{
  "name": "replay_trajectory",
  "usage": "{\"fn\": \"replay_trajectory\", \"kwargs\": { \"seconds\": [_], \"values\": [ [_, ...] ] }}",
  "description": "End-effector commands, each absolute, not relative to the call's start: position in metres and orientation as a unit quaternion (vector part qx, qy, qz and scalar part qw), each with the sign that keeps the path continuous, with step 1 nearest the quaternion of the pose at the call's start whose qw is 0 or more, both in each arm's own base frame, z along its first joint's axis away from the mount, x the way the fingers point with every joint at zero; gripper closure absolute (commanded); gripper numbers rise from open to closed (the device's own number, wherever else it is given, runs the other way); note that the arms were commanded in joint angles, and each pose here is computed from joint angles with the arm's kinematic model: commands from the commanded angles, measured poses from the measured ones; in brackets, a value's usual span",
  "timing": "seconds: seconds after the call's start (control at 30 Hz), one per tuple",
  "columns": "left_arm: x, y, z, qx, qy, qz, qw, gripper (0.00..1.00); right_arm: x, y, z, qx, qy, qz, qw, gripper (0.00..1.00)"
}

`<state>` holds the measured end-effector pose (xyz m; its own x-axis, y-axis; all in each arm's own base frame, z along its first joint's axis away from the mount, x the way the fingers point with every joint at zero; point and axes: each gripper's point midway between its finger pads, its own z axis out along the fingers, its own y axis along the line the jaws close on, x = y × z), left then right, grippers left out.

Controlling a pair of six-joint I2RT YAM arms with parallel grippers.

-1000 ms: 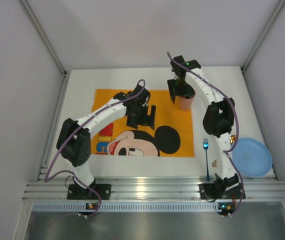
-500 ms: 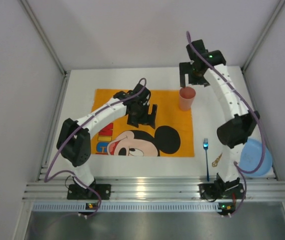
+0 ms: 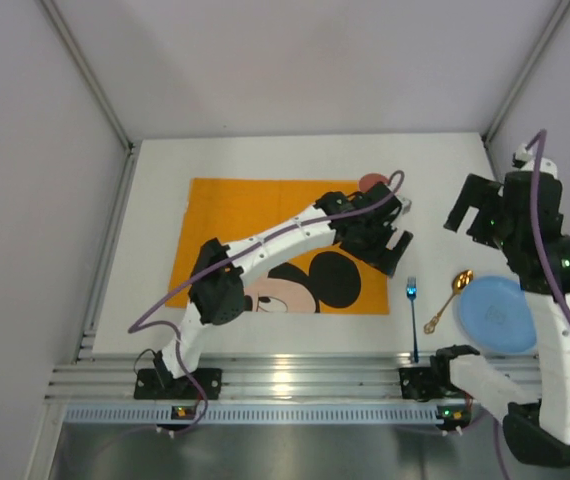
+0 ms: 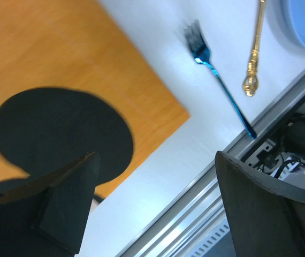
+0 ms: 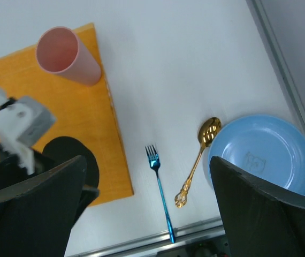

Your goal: Set the dinner table for one person

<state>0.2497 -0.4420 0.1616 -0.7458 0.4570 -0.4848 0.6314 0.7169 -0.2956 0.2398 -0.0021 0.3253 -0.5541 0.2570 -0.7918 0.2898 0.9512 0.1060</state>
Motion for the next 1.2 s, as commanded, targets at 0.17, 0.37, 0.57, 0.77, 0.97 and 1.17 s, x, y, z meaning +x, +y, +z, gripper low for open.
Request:
{"fn": "replay_trajectory", "kwargs": {
  "seconds": [0.17, 0.37, 0.57, 0.77, 0.97, 1.17],
  "values": [
    [0.205, -0.516, 0.133, 0.349, 0.883, -0.282, 0.135, 0.06, 0.151, -0.041, 0.311, 0.299, 0.834, -0.058, 0.461, 0.00],
    [0.209, -0.513, 0.136, 0.315, 0.894, -0.281, 0.148, 0.06, 0.140, -0.033, 0.233, 0.320, 0.885, -0.086, 0.328, 0.00],
    [0.208, -0.462, 0.139, 0.277, 0.919, -0.241, 0.145, 0.06, 0.139, -0.041, 0.172, 0.337, 0.906, -0.101, 0.234, 0.00],
    [0.226, -0.369, 0.141, 0.198, 0.938, -0.233, 0.162, 0.06, 0.144, -0.033, 0.116, 0.383, 0.911, -0.069, 0.137, 0.08],
    [0.241, -0.297, 0.155, 0.141, 0.941, -0.245, 0.185, 0.06, 0.180, -0.043, 0.094, 0.388, 0.905, -0.076, 0.153, 0.19],
    [0.221, -0.272, 0.160, 0.142, 0.941, -0.242, 0.191, 0.06, 0.191, -0.064, 0.061, 0.414, 0.893, -0.121, 0.130, 0.35]
  ]
}}
